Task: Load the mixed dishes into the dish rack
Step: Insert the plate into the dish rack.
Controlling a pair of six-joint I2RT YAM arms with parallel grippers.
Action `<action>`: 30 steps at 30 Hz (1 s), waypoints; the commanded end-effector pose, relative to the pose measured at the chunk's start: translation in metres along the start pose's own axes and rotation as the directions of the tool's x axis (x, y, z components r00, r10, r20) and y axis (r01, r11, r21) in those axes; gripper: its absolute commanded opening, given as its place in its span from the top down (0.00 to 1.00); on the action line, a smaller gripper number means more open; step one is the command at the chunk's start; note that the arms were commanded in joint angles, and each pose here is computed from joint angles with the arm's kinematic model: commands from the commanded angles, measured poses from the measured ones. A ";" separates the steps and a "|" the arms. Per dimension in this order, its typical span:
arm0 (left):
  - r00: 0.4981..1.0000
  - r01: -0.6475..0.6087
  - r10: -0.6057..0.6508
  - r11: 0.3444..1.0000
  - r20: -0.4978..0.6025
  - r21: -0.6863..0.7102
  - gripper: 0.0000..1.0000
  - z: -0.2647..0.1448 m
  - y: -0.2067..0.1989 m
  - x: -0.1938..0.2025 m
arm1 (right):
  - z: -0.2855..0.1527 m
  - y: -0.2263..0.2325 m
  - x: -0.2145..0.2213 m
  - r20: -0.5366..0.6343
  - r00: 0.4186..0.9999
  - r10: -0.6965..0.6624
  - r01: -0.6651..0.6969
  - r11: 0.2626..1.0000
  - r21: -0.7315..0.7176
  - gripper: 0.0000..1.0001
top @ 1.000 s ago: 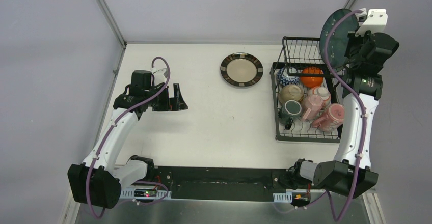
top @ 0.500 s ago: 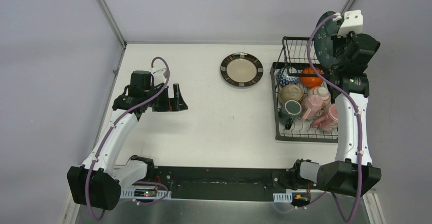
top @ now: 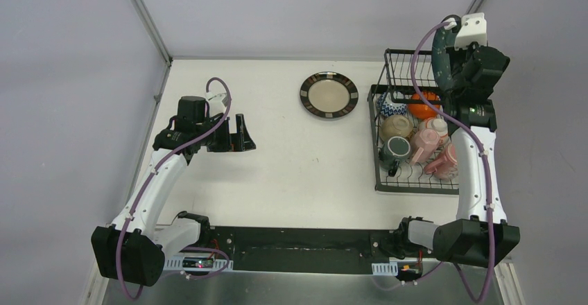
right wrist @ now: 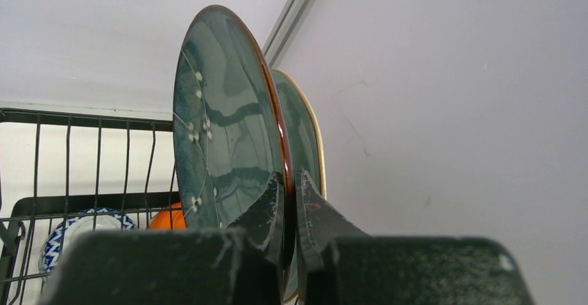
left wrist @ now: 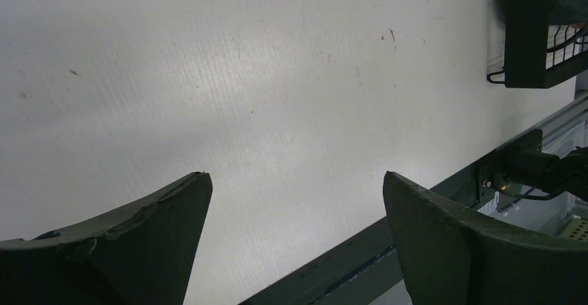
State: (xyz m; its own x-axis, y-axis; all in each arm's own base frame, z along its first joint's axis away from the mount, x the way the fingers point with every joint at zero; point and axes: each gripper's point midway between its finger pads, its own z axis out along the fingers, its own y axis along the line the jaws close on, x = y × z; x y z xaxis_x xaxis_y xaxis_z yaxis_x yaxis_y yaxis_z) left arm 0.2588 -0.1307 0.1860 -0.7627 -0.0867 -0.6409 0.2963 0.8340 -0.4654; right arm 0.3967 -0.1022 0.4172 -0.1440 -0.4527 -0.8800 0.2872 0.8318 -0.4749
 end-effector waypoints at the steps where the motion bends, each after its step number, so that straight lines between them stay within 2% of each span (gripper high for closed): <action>1: 0.999 -0.029 0.029 0.999 0.025 0.025 0.01 -0.002 -0.006 -0.006 | -0.025 -0.067 -0.085 0.270 0.963 0.012 -0.075 0.972 0.223 1.00; 11: 0.999 -0.029 0.029 0.999 0.022 0.021 0.01 -0.001 -0.005 -0.005 | -0.036 -0.083 -0.104 0.296 0.955 0.004 -0.083 0.964 0.254 1.00; 30: 0.999 -0.025 0.025 1.000 0.022 0.012 0.01 -0.001 -0.003 -0.004 | -0.010 -0.038 -0.055 0.217 0.973 0.084 -0.116 0.983 0.143 1.00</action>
State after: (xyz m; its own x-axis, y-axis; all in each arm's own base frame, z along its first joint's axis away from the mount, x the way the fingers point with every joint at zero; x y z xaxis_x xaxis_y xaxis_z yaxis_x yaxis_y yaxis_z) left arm 0.2588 -0.1306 0.1859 -0.7628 -0.0864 -0.6409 0.2962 0.8343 -0.4650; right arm 0.3967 -0.1093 0.4042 -0.1752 -0.4424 -0.8796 0.3221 0.8185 -0.4758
